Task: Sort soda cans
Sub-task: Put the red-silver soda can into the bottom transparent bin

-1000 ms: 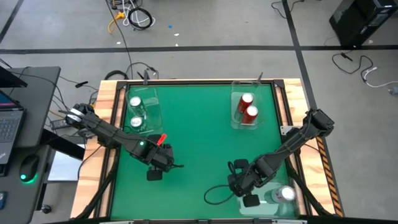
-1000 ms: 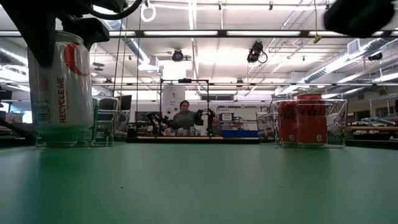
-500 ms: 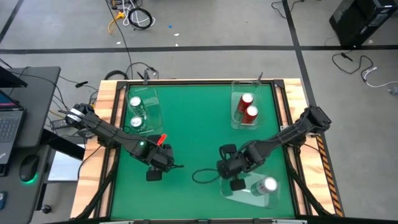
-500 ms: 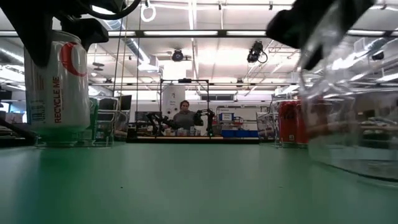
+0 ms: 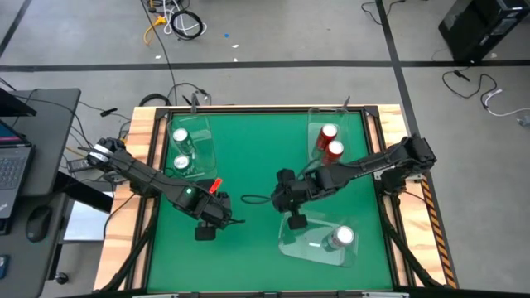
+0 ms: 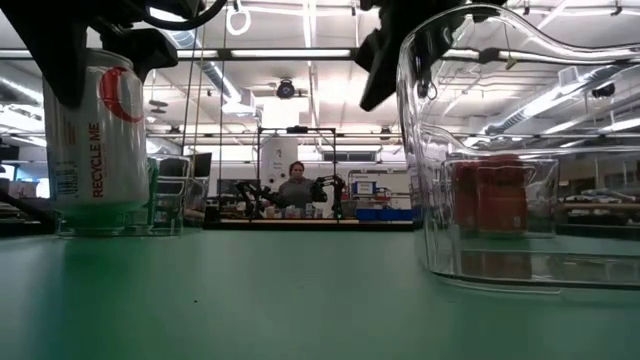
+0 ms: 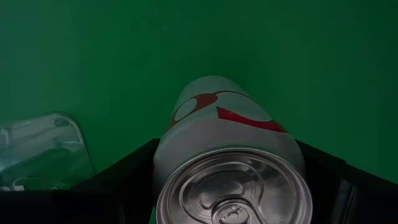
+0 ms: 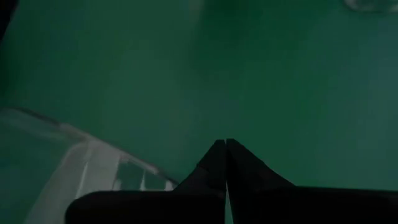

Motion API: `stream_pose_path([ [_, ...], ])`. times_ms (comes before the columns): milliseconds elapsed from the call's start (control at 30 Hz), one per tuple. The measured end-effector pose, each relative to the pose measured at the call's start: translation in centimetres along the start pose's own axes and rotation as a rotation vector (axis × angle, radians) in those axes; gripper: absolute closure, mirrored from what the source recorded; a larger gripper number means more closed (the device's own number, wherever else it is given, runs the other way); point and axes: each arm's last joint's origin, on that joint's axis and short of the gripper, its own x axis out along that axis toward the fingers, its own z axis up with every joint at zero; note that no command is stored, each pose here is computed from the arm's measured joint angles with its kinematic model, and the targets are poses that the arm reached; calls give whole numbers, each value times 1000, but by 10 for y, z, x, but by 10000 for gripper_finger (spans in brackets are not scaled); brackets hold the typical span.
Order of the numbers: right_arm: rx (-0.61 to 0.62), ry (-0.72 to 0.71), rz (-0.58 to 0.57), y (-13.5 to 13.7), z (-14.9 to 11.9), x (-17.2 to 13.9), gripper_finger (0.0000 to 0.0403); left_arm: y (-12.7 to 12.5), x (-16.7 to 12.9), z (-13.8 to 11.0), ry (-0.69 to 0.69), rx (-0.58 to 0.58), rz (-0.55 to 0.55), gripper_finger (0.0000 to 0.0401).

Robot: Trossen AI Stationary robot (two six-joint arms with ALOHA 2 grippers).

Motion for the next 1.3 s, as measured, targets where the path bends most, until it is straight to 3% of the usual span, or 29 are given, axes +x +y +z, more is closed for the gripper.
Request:
stream_pose_path([
  [100, 47, 52, 22, -1, 2, -13, 403, 0, 0, 1, -9, -3, -4, 105],
  [200, 111, 118, 116, 8, 1, -22, 403, 0, 0, 3, -23, -6, -11, 105],
  [300, 116, 140, 180, 22, -2, -20, 403, 1, 0, 4, -25, -11, -12, 105],
  [467, 125, 152, 170, 32, -13, -4, 403, 3, 0, 5, -28, -17, -15, 105],
  [733, 143, 127, 121, 18, -29, 32, 403, 3, 0, 6, -28, -25, -32, 105],
  [1167, 72, -71, 99, -14, -12, 71, 403, 1, 0, 8, -55, -25, -49, 105],
  [1300, 76, -73, 92, -25, -6, 60, 403, 0, -3, 10, -61, -25, -72, 105],
])
